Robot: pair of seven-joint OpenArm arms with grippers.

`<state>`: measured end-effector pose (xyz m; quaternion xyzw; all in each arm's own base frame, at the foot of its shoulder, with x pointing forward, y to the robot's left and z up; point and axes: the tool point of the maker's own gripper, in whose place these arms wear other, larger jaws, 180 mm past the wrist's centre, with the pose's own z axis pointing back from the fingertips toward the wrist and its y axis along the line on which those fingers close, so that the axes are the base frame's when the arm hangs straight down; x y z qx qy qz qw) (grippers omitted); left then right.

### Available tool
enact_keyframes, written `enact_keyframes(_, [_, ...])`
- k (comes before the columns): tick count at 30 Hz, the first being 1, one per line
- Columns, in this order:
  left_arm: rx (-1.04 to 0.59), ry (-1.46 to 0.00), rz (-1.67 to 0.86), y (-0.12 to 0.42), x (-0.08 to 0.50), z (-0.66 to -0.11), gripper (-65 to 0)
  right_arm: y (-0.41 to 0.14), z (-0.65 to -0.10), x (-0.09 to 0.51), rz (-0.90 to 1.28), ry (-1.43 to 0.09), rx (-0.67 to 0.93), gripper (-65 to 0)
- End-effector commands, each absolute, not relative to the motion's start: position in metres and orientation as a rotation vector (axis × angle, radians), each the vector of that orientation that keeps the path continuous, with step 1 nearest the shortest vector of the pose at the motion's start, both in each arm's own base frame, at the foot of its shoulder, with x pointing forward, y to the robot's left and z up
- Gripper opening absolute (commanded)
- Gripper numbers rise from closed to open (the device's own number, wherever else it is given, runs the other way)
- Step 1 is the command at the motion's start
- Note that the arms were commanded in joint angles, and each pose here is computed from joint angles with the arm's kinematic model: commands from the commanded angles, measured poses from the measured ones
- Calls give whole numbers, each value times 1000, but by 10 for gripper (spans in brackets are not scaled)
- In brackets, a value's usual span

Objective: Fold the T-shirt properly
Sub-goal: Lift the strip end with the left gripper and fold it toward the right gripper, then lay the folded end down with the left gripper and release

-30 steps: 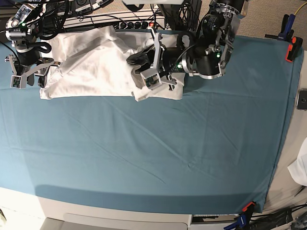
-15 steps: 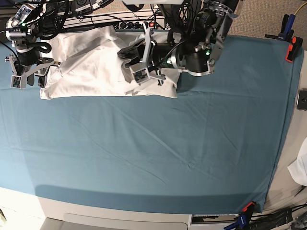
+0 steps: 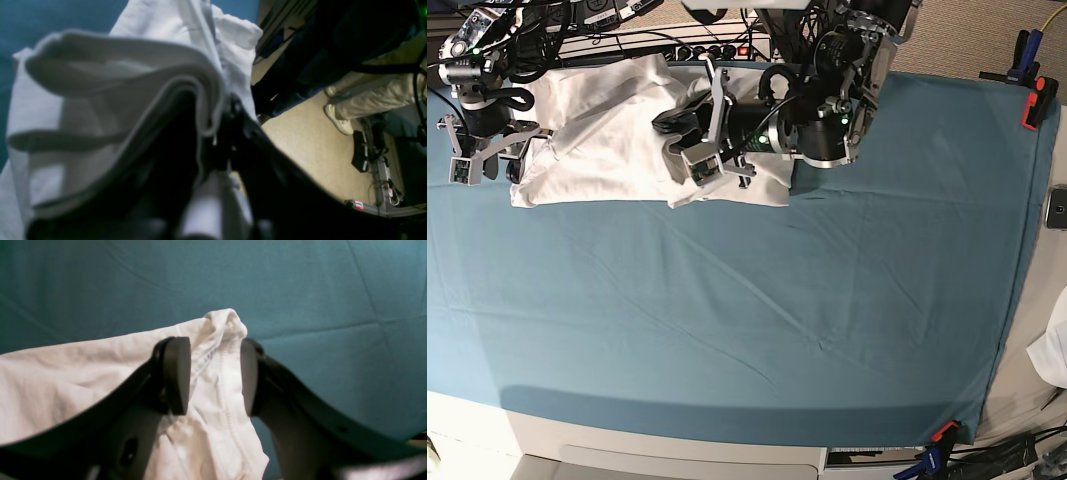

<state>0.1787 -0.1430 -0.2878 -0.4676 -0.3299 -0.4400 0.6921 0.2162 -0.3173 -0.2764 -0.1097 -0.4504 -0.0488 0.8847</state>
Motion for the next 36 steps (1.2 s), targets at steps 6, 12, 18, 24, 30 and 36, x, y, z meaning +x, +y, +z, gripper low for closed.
enact_keyframes(6, [-1103, -807, -974, -149, 183, -268, -367, -317, -262, 223, -89, -996, -226, -401])
enact_keyframes(12, [-1098, -815, -979, -149, 184, -265, -378, -317, -262, 223, -89, -997, -226, -401])
enact_keyframes(18, [-1015, -914, -976, -127, 200, -244, -650, -317, -262, 223, -89, -996, -227, -401])
enact_keyframes(24, [-785, -923, -736, -66, 242, -265, -650, -317, -262, 223, -88, -996, -227, -401])
enact_keyframes(30, [-680, -807, -604, -24, 231, -304, -650, -317, -262, 223, -89, -998, -226, -401])
enact_keyframes(36, [-712, -757, -586, -27, 210, -313, -650, -317, -262, 223, -89, -1000, -227, -401])
